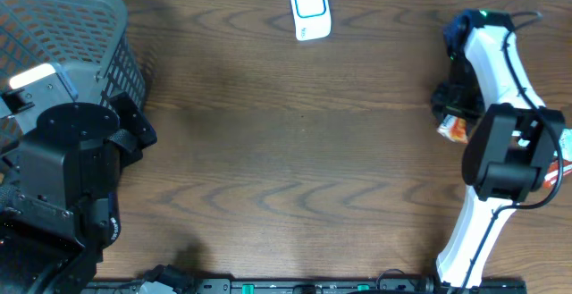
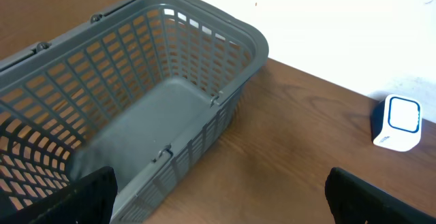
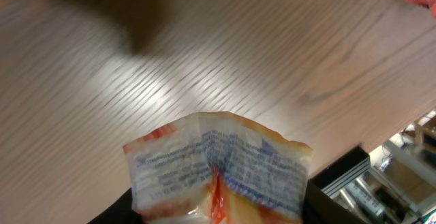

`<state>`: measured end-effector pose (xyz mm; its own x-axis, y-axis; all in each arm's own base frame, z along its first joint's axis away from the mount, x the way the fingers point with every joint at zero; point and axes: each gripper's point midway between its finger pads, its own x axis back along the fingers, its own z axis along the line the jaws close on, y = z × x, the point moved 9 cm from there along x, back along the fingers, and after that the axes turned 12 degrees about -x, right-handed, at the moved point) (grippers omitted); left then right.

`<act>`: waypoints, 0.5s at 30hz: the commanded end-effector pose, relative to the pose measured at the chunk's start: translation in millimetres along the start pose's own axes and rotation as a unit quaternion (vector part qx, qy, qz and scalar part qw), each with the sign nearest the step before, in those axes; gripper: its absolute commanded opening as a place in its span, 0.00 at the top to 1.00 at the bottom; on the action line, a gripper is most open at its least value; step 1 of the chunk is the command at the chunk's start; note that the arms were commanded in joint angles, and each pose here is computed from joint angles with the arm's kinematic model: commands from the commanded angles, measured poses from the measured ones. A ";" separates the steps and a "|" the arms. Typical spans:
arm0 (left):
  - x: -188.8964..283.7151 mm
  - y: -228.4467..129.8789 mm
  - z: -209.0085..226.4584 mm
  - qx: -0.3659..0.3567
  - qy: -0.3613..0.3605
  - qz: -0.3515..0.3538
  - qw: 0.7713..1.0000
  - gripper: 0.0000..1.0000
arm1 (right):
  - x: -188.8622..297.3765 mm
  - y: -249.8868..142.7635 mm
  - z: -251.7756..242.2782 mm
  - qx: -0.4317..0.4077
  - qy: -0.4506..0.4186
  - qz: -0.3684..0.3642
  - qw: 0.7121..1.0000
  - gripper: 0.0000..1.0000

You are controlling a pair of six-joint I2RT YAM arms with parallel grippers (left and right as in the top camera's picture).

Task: Scan the item barcode
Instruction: 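Carry the Kleenex box to the right table edge and release it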

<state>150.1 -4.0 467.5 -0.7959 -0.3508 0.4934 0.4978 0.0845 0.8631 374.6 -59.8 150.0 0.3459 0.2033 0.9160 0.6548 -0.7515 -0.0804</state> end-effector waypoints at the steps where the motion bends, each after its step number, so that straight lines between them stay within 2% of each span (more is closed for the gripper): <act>1: -2.1 -0.6 0.6 0.003 0.010 0.002 1.000 0.02 | -25.7 14.9 -13.4 -0.024 -0.024 -0.003 0.999 0.50; 6: -2.2 -0.6 0.5 0.002 0.010 0.002 1.000 0.02 | -46.2 31.8 -25.9 -0.059 -0.010 -0.002 0.998 0.47; 12: -2.3 -0.5 0.4 0.002 0.010 0.002 1.000 0.02 | -25.1 48.6 -38.8 -0.087 0.035 0.004 0.996 0.14; 14: -2.3 -0.5 0.4 0.002 0.010 0.002 1.000 0.02 | -5.6 52.9 -40.1 -0.067 0.086 0.015 0.994 0.03; 15: -2.3 -0.6 0.4 0.002 0.010 0.002 1.000 0.02 | 1.6 53.6 -40.8 -0.059 0.103 0.019 0.993 0.01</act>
<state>150.9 -4.3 467.3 -0.7953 -0.3507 0.4945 0.4992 0.0840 0.8624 367.9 -123.7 142.5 0.3148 0.1414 0.9386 0.5358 -0.8427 -0.0528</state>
